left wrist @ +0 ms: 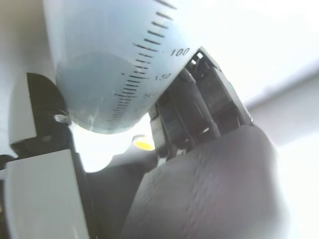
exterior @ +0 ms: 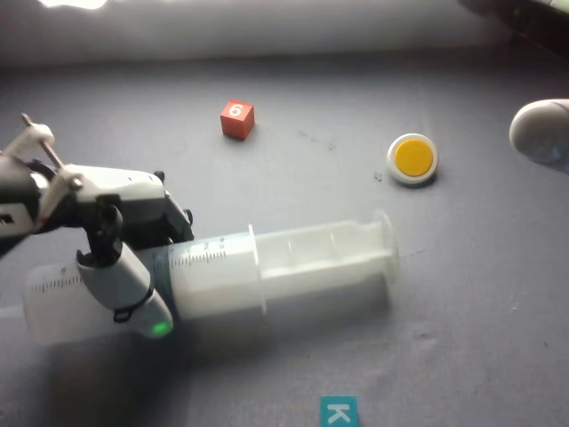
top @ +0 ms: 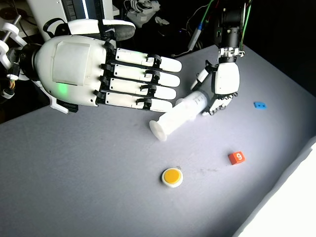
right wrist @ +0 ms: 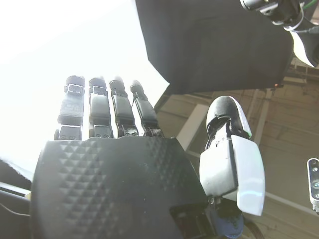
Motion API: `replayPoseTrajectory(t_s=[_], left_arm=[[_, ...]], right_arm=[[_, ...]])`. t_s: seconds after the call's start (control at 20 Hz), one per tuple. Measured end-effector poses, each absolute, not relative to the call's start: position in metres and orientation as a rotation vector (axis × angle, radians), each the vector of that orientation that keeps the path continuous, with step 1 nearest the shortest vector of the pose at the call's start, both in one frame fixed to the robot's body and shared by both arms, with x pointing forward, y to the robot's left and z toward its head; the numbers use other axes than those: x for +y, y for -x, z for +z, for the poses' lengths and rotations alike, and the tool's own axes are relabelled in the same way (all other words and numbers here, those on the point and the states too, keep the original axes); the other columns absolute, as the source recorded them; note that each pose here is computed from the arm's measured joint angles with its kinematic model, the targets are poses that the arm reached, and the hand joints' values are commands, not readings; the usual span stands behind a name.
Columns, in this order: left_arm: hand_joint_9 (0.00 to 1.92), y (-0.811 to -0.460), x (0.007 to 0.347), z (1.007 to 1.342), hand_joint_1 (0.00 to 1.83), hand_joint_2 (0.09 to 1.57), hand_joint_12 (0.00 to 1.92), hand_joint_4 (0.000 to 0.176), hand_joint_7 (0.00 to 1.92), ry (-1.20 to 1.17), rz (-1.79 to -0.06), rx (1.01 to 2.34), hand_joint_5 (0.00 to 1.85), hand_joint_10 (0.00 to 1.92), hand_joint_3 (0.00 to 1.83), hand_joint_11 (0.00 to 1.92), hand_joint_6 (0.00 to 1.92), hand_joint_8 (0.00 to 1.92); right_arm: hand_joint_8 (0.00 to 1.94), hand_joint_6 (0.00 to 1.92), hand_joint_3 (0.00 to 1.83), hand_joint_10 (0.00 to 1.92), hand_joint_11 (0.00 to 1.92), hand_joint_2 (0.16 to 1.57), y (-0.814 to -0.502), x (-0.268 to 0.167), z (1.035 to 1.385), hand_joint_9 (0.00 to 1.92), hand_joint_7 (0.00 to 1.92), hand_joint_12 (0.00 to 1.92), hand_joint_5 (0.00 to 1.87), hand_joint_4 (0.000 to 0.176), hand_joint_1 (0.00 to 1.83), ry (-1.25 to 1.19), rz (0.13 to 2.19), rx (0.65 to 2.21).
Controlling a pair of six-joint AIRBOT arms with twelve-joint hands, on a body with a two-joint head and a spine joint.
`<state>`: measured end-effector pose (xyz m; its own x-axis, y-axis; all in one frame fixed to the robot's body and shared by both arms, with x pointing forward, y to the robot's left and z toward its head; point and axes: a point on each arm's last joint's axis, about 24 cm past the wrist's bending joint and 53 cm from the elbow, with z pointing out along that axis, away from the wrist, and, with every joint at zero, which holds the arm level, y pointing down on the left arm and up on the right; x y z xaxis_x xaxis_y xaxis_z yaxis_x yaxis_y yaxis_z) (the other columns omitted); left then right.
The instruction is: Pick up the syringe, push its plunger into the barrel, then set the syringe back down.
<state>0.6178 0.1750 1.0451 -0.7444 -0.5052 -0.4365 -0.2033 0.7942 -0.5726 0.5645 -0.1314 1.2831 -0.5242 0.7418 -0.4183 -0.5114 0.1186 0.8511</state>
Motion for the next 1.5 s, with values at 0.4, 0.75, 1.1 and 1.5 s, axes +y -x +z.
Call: replayPoseTrajectory(t_s=[0.4,0.75,1.1,1.5], left_arm=[[1.10,-0.626,0.175,1.104,1.25,1.08,1.45,0.000,1.15,0.607,-0.813,2.259,0.98,0.87,0.00,0.85,0.90,0.84],[1.05,-0.628,0.176,1.137,1.24,1.09,1.57,0.000,1.12,0.758,-0.953,2.179,0.97,0.99,0.00,0.79,0.92,0.91],[1.05,-0.628,0.169,1.149,1.24,1.09,1.57,0.000,1.12,0.784,-1.022,2.149,0.97,1.01,0.00,0.79,0.93,0.91],[1.08,-0.628,0.166,1.153,1.23,1.10,1.35,0.001,1.11,0.784,-1.043,2.140,0.94,0.71,0.00,0.76,1.10,0.78]], right_arm=[[0.00,0.00,0.00,0.00,0.00,1.16,-0.588,-0.132,1.277,0.00,0.00,0.00,0.00,0.000,0.00,-0.474,1.652,1.355],[0.00,0.00,0.00,0.00,0.00,1.17,-0.600,-0.133,1.264,0.00,0.00,0.00,0.00,0.000,0.00,-0.822,1.730,1.342],[0.00,0.00,0.00,0.00,0.00,1.17,-0.609,-0.126,1.264,0.00,0.00,0.00,0.00,0.000,0.00,-0.971,1.816,1.279],[0.00,0.00,0.00,0.00,0.00,1.17,-0.617,-0.105,1.240,0.00,0.00,0.00,0.00,0.000,0.00,-1.103,1.841,1.338]])
